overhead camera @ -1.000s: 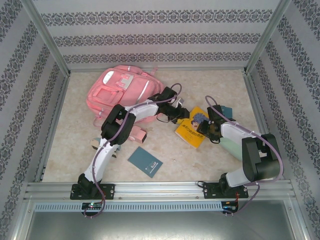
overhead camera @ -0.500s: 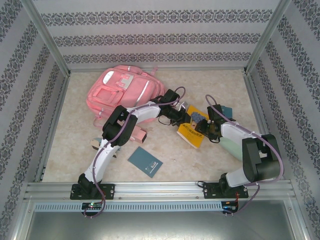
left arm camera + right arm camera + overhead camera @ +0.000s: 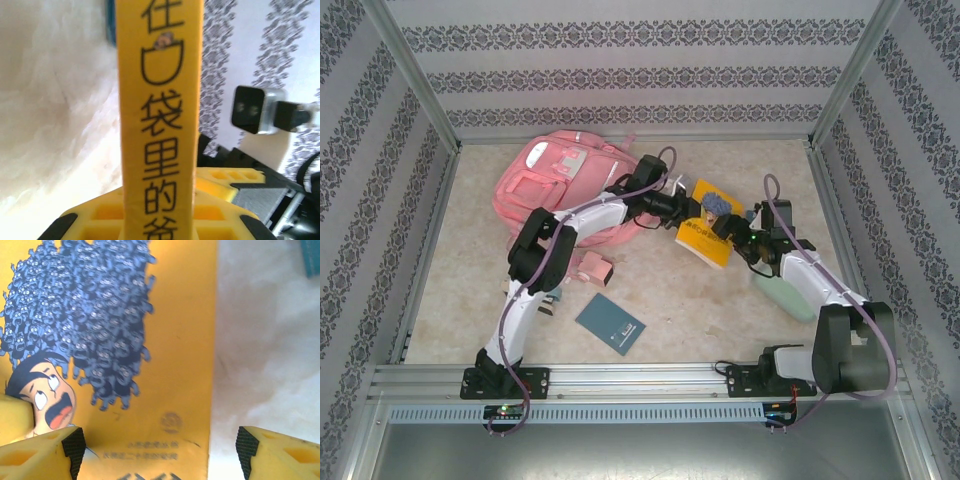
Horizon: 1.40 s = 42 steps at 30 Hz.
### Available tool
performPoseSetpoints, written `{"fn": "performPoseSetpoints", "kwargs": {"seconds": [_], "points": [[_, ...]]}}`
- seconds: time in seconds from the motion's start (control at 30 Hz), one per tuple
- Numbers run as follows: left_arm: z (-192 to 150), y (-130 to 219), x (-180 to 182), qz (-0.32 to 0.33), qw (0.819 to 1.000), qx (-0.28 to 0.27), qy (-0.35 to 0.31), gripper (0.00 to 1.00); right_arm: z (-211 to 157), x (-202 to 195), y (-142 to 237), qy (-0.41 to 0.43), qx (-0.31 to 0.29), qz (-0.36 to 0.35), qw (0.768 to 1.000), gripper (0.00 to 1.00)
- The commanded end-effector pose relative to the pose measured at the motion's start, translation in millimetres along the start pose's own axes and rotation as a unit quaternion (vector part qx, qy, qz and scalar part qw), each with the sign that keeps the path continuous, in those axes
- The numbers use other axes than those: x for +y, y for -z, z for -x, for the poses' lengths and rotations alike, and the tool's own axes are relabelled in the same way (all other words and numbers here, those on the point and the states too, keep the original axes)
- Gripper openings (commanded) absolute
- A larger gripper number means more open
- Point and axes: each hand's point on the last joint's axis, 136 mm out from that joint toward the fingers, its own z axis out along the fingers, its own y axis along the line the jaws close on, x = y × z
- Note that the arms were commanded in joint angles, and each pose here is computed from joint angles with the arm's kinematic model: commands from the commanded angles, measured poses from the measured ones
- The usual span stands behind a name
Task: Pack the student bag
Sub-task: Pick up the book at the center of the table, then pass the book.
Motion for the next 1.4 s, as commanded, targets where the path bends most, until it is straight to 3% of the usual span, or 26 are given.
{"fn": "performPoseSetpoints", "kwargs": {"seconds": [0.0, 0.3, 0.57, 0.7, 0.8, 0.93, 1.0, 1.13, 1.2, 1.3, 1.37], "points": [[12, 28, -71, -0.089, 0.994, -0.02, -0.058, 0.0, -4, 17, -3, -0.03, 0.028, 0.069, 0.997, 0.83], [19, 34, -86, -0.122, 0.991, -0.027, -0.055, 0.0, 13, 53, -10, -0.093, 0.055, 0.209, 0.972, 0.77], [23, 39, -97, -0.147, 0.987, -0.033, -0.052, 0.0, 19, 61, -20, -0.123, 0.074, 0.256, 0.956, 0.8], [24, 35, -85, -0.136, 0.989, -0.03, -0.043, 0.0, 25, 76, -14, -0.127, 0.079, 0.294, 0.944, 0.76], [24, 33, -72, -0.119, 0.992, -0.028, -0.039, 0.0, 26, 82, -9, -0.127, 0.081, 0.304, 0.941, 0.69], [26, 35, -56, -0.099, 0.994, -0.029, -0.035, 0.0, 28, 87, 1, -0.114, 0.075, 0.313, 0.94, 0.5], [26, 36, -50, -0.093, 0.995, -0.028, -0.032, 0.0, 28, 83, 2, -0.115, 0.072, 0.309, 0.941, 0.37], [23, 38, -35, -0.067, 0.997, -0.019, -0.032, 0.0, 29, 74, 1, -0.12, 0.063, 0.3, 0.944, 0.01], [21, 41, -26, -0.044, 0.998, -0.014, -0.036, 0.11, 27, 72, 0, -0.118, 0.063, 0.296, 0.946, 0.0], [22, 54, -13, 0.013, 0.999, -0.014, -0.051, 0.39, 27, 70, 0, -0.112, 0.06, 0.291, 0.948, 0.0], [26, 71, -1, 0.073, 0.995, -0.022, -0.065, 0.46, 26, 68, 0, -0.106, 0.055, 0.285, 0.951, 0.0]]}}
